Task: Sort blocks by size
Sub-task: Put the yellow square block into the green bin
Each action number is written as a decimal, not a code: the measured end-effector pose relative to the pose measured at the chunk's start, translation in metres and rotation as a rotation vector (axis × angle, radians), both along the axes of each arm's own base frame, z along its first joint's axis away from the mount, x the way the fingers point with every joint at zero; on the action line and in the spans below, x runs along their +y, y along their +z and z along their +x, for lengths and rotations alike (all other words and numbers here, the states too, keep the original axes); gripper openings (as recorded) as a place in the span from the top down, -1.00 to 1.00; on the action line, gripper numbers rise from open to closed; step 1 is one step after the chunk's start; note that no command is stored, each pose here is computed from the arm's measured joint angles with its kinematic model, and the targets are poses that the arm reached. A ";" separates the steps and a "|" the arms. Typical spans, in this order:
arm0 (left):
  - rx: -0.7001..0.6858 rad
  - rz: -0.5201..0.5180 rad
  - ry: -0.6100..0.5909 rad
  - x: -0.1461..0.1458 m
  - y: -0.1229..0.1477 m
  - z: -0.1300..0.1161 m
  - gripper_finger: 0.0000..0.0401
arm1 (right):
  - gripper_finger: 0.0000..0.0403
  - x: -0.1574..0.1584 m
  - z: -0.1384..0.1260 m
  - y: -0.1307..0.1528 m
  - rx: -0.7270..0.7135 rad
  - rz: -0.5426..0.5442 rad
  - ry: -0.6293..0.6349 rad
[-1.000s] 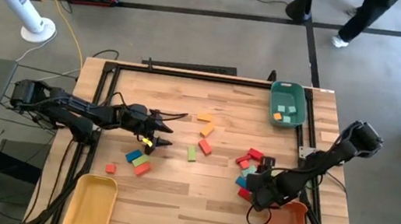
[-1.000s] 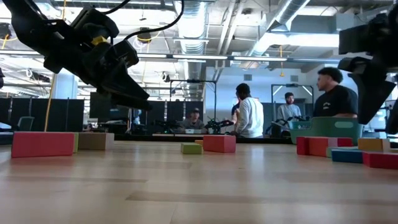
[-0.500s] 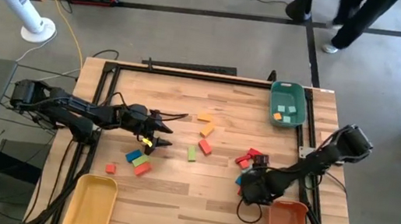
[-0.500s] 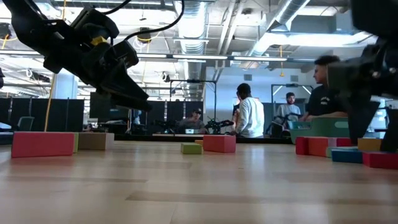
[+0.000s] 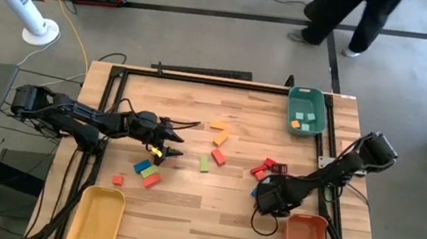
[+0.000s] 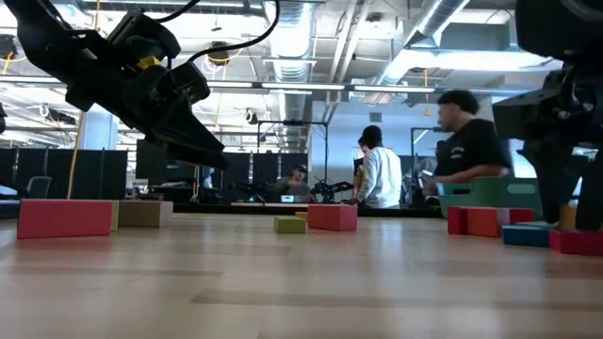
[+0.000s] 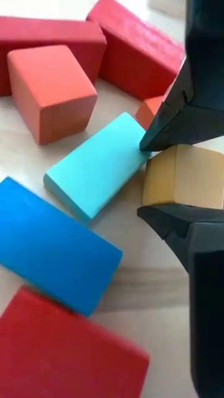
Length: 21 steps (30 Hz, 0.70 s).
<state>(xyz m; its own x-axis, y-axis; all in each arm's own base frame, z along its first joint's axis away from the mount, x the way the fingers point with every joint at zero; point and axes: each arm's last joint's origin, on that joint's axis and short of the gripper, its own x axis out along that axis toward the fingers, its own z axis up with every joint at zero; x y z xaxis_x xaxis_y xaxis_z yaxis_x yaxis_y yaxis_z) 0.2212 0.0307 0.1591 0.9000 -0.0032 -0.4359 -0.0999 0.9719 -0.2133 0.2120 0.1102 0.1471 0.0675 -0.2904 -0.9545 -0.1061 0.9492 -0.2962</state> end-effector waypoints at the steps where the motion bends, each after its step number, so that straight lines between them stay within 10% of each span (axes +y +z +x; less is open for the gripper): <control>1: 0.000 0.000 0.000 0.000 0.000 0.000 -0.23 | 0.25 0.000 0.000 0.002 -0.007 0.004 -0.004; 21: 0.000 0.008 -0.003 0.000 0.000 0.000 -0.23 | 0.24 -0.005 0.008 0.062 -0.249 -0.014 -0.034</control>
<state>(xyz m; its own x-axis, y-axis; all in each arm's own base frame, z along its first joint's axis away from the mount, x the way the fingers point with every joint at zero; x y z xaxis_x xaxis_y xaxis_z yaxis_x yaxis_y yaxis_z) 0.2212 0.0307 0.1592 0.9002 -0.0028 -0.4355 -0.0966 0.9738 -0.2058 0.2203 0.1048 0.2093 0.2900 -0.3097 -0.9055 0.0041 0.9466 -0.3225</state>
